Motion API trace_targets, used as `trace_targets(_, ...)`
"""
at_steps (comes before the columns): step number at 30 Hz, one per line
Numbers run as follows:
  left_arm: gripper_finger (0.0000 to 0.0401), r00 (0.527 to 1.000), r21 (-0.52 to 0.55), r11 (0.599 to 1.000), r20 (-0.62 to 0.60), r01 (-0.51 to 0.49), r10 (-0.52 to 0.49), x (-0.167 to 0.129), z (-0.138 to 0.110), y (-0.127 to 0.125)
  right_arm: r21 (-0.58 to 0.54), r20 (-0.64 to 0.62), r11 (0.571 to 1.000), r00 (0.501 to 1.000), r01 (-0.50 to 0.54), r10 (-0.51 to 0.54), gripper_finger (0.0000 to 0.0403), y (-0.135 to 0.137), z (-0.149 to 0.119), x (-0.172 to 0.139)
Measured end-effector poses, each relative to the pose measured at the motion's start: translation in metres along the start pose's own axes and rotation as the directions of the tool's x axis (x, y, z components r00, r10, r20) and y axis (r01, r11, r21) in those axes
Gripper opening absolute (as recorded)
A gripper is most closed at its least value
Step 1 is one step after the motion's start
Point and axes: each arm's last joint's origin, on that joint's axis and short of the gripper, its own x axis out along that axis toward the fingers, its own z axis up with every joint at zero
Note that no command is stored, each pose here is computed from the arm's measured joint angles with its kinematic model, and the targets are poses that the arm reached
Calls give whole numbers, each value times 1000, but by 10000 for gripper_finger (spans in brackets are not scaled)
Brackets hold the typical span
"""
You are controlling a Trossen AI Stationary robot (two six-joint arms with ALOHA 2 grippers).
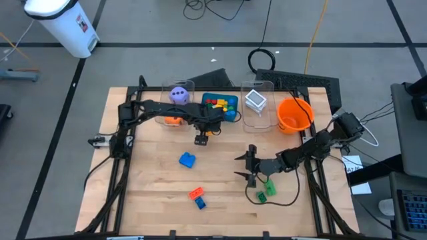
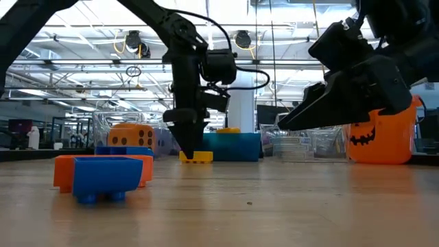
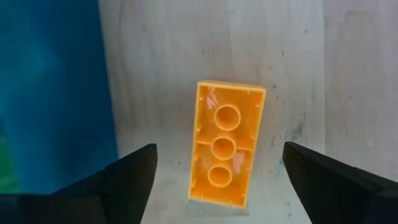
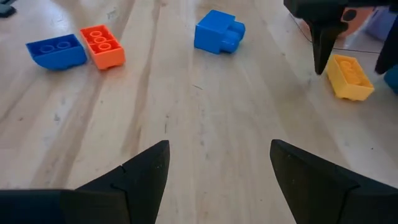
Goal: Pick & Place Toys
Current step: Put the yellow game piece into the blue bin
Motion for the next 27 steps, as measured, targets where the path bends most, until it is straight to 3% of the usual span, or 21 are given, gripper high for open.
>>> trace_targets(6,297,998,-30,997,-2,65,-65,8,-5,9,4,-21,995,995,-98,98,270,-5,1,4)
trace_targets(16,126,999,-33,999,4,41,-41,-2,-9,16,48,-17,993,994,-103,104,270,-9,2,5)
trace_targets(22,127,997,2,999,60,-39,38,-53,-13,9,97,-14,990,994,-103,105,270,-9,2,5)
trace_targets(27,127,974,-5,986,160,-164,163,-105,-22,8,60,-4,993,995,-100,101,270,-10,3,5)
